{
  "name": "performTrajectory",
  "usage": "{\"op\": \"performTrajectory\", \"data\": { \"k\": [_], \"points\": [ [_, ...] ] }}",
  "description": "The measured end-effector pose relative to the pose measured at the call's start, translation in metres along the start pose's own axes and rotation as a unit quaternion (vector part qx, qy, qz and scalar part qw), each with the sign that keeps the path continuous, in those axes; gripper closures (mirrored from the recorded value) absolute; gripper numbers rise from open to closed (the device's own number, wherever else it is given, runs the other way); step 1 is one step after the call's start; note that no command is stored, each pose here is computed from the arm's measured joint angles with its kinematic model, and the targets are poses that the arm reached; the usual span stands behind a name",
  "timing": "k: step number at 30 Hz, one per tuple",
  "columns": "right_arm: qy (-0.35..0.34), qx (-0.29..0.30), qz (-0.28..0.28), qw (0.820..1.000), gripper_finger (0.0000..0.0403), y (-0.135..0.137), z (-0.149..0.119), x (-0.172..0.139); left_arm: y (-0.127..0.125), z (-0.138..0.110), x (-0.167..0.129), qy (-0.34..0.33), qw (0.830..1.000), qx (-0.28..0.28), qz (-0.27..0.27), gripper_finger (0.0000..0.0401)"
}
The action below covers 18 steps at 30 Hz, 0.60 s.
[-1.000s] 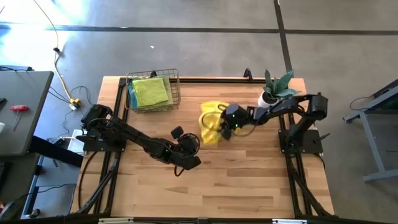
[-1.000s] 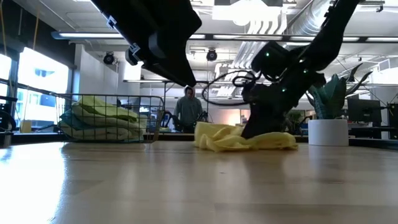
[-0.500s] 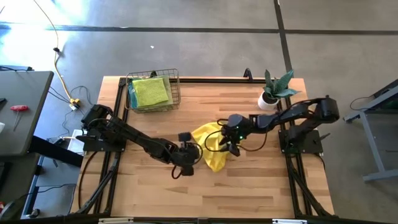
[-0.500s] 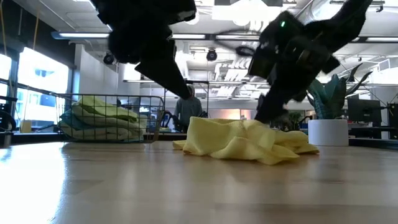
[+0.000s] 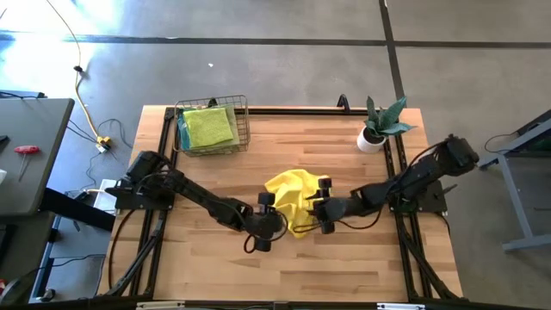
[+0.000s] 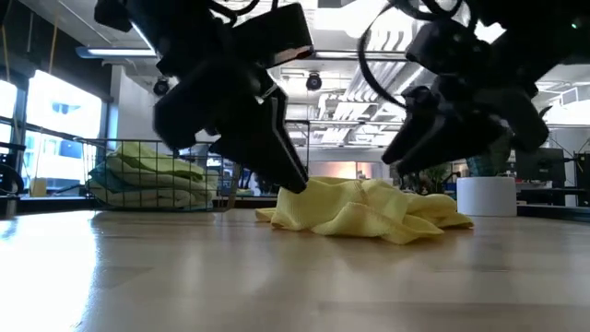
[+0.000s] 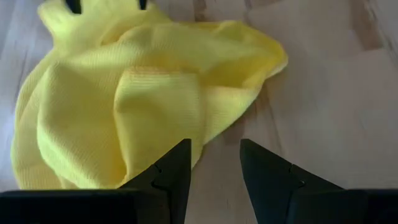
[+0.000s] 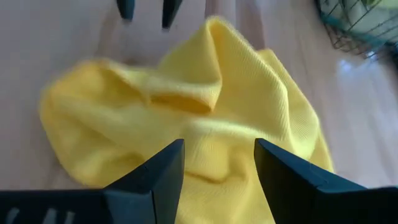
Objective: Fold microfiber towels
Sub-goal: Fold the yellow towel
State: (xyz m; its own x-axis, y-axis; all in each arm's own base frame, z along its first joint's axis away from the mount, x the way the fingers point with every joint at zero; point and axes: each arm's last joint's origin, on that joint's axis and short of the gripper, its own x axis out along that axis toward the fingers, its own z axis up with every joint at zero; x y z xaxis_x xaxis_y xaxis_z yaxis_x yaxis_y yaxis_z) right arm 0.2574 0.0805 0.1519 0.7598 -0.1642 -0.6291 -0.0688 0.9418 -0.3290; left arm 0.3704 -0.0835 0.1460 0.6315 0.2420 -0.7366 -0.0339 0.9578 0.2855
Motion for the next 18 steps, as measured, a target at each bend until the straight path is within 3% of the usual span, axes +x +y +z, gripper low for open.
{"op": "performTrajectory", "data": {
  "k": [9,13,18],
  "points": [
    [-0.019,-0.189,-0.022,0.981,0.0215,0.026,-0.008,0.030,-0.020,0.004,-0.014,-0.025,0.997,-0.074,-0.018,0.0272],
    [-0.036,-0.229,-0.073,0.970,0.0215,0.028,-0.007,0.040,-0.038,0.004,-0.027,-0.036,0.994,-0.096,-0.033,0.0272],
    [-0.053,-0.256,-0.085,0.961,0.0215,0.033,0.006,0.039,-0.060,0.005,-0.047,-0.061,0.991,-0.113,-0.041,0.0272]
  ]
}}
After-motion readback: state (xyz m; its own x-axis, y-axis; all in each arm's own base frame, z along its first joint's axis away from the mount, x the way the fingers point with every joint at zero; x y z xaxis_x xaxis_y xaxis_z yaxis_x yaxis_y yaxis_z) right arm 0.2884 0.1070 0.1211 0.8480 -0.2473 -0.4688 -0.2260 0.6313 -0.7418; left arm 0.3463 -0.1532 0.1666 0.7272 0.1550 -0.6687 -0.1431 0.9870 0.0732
